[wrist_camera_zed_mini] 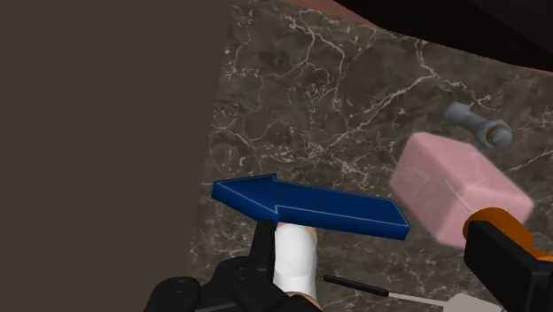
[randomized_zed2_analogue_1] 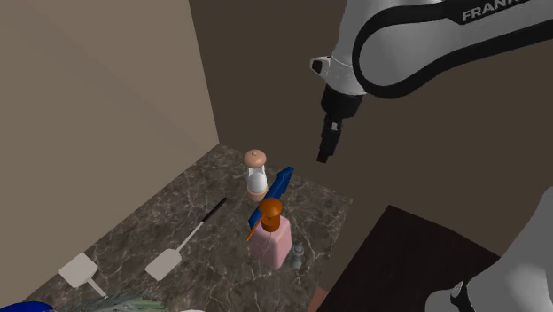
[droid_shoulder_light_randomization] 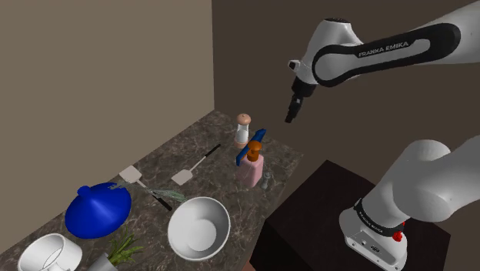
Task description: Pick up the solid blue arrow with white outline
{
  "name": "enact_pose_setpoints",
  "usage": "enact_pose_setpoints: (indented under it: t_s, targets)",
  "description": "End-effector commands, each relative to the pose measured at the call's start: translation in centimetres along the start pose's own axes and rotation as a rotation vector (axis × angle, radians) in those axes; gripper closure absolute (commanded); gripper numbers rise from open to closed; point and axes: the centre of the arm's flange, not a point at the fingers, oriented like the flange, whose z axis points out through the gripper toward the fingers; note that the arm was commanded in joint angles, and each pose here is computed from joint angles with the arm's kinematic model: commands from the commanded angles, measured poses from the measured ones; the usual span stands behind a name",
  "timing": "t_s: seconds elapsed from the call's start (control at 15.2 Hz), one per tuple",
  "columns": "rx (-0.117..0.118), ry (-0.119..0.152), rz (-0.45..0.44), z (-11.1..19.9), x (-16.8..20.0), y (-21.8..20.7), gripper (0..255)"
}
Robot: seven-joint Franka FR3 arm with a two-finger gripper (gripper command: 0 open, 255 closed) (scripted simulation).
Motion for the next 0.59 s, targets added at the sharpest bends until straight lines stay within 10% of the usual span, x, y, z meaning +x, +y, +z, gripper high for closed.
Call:
enact_pose_setpoints:
  t_s: [0.0, 0.53]
  targets:
    - [0.0, 0.012, -0.073, 2.0, 0.6, 0.9, 0]
    - [0.012, 0.049, -0.349, 11.4, 4.6, 3.0, 0]
